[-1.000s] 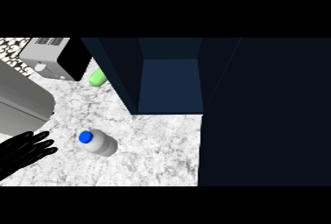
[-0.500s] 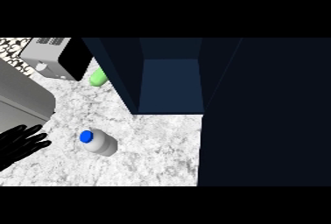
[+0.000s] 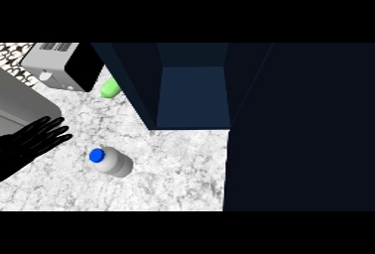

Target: Pick up the bottled water, place it into the cabinet and close the cabinet

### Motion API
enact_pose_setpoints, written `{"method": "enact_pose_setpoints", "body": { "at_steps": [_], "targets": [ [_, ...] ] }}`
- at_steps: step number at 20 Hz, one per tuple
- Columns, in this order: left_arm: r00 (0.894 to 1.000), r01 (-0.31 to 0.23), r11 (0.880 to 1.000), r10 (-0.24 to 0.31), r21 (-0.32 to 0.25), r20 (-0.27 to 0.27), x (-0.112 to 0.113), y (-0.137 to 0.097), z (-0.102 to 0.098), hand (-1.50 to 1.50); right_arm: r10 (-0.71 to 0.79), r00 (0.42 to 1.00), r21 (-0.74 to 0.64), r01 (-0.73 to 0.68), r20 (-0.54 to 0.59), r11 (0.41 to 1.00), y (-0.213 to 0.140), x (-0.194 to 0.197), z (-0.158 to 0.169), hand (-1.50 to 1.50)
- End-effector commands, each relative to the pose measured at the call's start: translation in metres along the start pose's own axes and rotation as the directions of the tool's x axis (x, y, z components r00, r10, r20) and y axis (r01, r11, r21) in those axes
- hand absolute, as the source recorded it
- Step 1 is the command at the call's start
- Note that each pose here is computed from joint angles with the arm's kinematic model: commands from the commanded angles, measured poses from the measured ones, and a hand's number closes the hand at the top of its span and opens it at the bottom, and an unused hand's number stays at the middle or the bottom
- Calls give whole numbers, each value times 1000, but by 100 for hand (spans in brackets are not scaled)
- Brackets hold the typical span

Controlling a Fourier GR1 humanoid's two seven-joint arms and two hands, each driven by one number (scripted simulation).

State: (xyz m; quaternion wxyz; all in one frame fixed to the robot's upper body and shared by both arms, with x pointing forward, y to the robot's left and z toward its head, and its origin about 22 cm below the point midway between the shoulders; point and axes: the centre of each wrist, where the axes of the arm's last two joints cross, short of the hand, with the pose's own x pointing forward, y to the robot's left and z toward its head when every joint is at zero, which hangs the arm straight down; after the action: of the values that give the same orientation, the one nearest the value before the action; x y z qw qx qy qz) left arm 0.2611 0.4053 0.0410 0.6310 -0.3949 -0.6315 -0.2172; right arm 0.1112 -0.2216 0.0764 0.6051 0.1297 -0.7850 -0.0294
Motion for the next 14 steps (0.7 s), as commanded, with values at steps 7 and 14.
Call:
{"method": "enact_pose_setpoints", "body": {
  "at_steps": [7,14],
  "targets": [
    [998,47,997,-49,-54,-40,-31,18,-16,-150,15,1000,22,-15,0,1000,6,-3,4,-150],
    [994,64,997,-68,-46,-82,-46,17,-61,-150,-18,1000,32,18,12,999,-2,5,21,-150]
  ]
}}
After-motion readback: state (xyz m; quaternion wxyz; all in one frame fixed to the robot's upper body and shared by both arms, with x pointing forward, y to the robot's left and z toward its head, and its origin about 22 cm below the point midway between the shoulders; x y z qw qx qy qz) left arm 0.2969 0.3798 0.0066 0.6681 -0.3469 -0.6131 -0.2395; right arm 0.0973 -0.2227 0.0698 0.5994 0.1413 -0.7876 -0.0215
